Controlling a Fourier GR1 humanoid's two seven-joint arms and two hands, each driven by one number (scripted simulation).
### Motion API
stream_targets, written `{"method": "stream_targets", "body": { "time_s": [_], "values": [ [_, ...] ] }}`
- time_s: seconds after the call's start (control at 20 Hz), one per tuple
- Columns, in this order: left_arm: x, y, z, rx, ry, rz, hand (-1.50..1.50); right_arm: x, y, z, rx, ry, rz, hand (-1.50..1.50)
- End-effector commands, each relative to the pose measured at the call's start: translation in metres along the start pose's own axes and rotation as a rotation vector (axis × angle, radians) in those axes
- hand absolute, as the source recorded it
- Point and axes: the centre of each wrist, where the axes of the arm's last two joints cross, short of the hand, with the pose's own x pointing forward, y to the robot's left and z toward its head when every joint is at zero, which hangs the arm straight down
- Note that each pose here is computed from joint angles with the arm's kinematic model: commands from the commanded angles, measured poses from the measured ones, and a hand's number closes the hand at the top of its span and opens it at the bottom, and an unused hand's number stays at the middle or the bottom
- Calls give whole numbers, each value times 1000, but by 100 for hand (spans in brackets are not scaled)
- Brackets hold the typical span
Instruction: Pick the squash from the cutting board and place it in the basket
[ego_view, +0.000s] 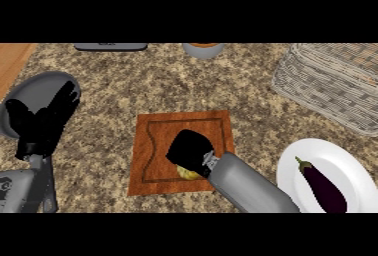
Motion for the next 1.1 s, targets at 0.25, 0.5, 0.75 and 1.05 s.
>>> {"method": "stream_targets", "body": {
  "time_s": [0.25,0.5,0.75,1.05],
  "values": [
    [-17,-1,-13,18,31,1,0,-4,24,-4,53,-32,48,150],
    [-11,-3,8,8,14,12,0,-33,36,14,-149,356,-340,150],
    [-5,6,6,33,10,19,0,-66,63,46,-390,737,-786,150],
    [-7,-13,2,-33,-7,0,0,-41,24,54,-820,705,-1062,150]
  ]
}}
